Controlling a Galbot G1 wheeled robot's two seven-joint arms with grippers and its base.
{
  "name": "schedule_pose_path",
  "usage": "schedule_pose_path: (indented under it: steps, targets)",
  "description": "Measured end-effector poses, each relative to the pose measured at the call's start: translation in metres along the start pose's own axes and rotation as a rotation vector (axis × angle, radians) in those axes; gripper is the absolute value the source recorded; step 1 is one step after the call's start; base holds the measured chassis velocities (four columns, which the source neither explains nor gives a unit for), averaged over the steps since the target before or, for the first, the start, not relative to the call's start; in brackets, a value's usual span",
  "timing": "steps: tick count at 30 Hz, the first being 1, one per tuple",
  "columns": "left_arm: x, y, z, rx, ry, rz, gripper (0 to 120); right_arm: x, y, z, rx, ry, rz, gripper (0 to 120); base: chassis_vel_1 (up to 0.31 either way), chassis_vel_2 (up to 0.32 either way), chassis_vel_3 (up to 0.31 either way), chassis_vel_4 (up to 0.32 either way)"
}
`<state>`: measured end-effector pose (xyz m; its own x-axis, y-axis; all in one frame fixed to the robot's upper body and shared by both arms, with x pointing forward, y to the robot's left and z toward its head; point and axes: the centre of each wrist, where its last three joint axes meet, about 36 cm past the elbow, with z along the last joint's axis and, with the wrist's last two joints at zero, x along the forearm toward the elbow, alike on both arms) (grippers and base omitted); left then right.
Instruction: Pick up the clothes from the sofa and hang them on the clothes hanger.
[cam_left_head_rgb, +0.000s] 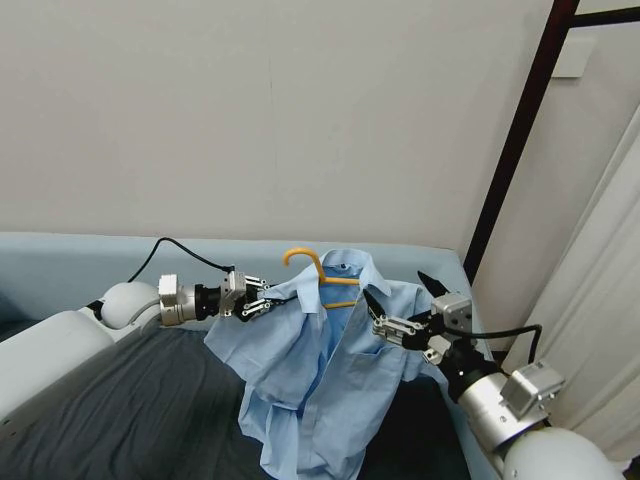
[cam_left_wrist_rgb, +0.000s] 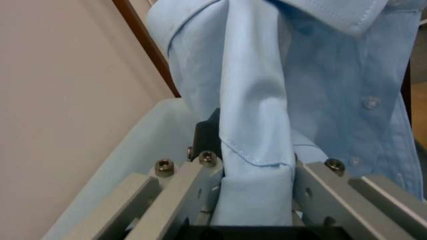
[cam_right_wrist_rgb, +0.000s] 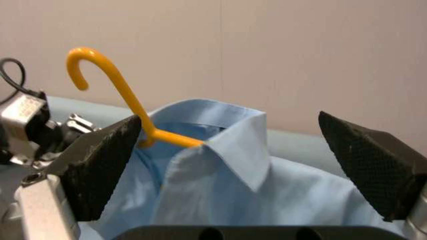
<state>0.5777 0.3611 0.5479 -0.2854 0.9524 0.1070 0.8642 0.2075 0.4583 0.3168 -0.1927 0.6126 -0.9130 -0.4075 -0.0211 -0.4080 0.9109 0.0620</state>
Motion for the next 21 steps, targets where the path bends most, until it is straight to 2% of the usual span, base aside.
schedule_pose_path:
  steps: [6,16,19,21]
  targets:
    - [-0.007,-0.007,0.006,-0.003,0.005,0.012,6,-0.021,0.005,-0.017,-0.064,0.091,0.006,100,0.000,0.000,0.000,0.000]
    - [-0.003,-0.001,0.003,-0.012,0.008,0.003,6,-0.030,0.007,-0.004,-0.026,0.194,0.029,100,0.000,0.000,0.000,0.000]
    - [-0.003,-0.003,0.003,-0.009,0.008,0.004,6,-0.030,0.007,-0.004,-0.021,0.198,0.031,98,0.000,0.000,0.000,0.000]
    - [-0.002,-0.004,0.004,-0.006,0.009,0.005,6,-0.030,0.007,-0.005,-0.015,0.194,0.032,90,0.000,0.000,0.000,0.000]
